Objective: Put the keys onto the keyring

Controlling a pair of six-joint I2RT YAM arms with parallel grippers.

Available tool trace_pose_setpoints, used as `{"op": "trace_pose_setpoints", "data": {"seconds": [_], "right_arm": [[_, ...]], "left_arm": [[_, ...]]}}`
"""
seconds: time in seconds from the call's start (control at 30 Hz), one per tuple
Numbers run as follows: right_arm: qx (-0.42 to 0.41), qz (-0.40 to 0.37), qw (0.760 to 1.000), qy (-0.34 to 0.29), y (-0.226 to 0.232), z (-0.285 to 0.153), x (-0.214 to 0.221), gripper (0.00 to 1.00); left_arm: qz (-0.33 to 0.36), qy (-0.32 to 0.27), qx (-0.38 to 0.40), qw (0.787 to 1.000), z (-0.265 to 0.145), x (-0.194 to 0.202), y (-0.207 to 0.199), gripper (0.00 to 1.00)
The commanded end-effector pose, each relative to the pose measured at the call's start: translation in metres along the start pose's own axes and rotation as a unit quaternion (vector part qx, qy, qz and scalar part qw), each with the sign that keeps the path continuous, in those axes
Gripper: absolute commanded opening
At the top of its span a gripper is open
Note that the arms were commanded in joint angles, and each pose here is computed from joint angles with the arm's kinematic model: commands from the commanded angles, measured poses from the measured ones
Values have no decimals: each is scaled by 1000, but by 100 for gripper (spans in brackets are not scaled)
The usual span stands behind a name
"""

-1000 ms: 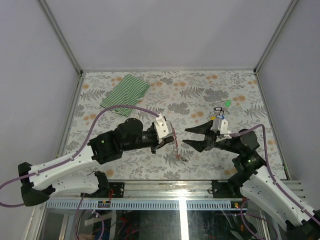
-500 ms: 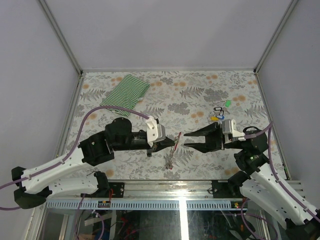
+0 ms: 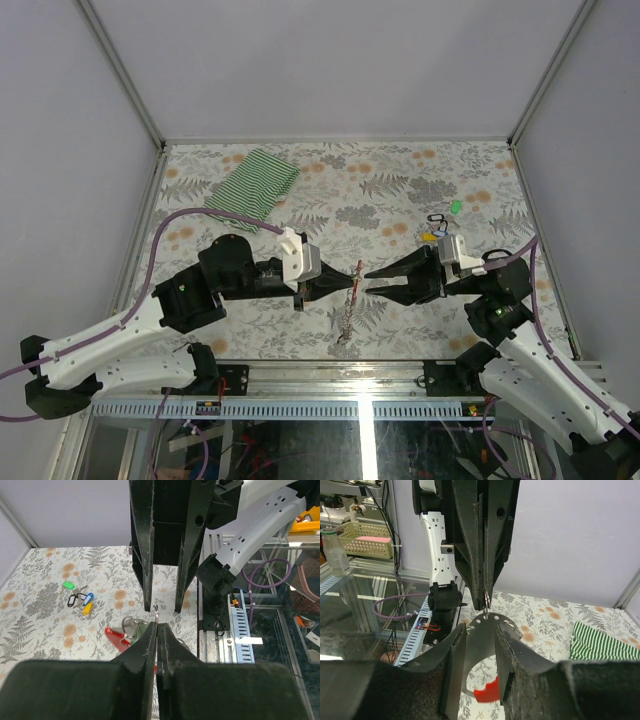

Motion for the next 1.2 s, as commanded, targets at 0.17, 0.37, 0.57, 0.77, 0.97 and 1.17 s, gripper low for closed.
{"op": "trace_pose_setpoints", "data": {"seconds": [0.17, 0.37, 0.57, 0.77, 0.97, 1.17], "right_arm": [[-13, -39, 998, -38, -4, 4, -24, 36], [-17, -36, 998, -44, -6, 6, -24, 36], [-18, -29, 998, -50, -8, 8, -21, 35], [-21, -25, 998, -57, -8, 10, -22, 34], [-24, -22, 998, -58, -8, 12, -22, 30], [-27, -20, 998, -60, -8, 13, -22, 26]], "left_arm": [[16, -65, 17, 998, 1, -23, -4, 0], [15, -68, 16, 997, 2, -23, -3, 0], [14, -72, 17, 997, 3, -24, -3, 0], [13, -69, 20, 997, 4, -22, -3, 0], [12, -69, 20, 997, 4, -22, -3, 0], [11, -66, 22, 998, 5, -21, -3, 0]]}}
Point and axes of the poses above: each gripper's point midway between its finger pads, its own z axis out along the fingers, its own y axis along the line the jaws close on, x = y × z, the point moved 10 cm from there along -z, back along the fingers, and after that the axes turned 15 degrees about -z, right-handed, at the moved point
